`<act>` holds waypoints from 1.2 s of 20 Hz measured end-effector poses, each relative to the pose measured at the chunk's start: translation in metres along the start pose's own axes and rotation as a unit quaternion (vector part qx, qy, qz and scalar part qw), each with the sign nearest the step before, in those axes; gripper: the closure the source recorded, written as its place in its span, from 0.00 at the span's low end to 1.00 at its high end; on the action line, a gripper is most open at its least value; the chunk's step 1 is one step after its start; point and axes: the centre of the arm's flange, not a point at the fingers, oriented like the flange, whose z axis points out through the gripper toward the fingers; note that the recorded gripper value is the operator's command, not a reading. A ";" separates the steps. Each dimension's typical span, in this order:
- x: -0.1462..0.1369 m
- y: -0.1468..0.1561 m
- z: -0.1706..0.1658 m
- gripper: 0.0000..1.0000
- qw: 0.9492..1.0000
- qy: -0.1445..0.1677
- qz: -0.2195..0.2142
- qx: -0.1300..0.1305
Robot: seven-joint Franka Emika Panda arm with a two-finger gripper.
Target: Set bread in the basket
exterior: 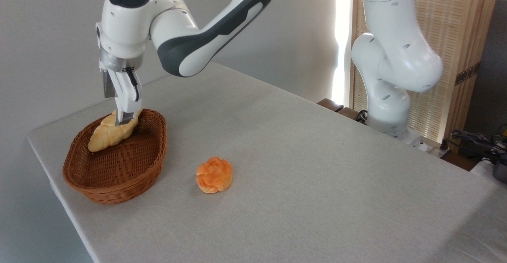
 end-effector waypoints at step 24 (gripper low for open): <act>-0.108 -0.078 -0.254 0.00 0.943 -0.273 -0.090 0.165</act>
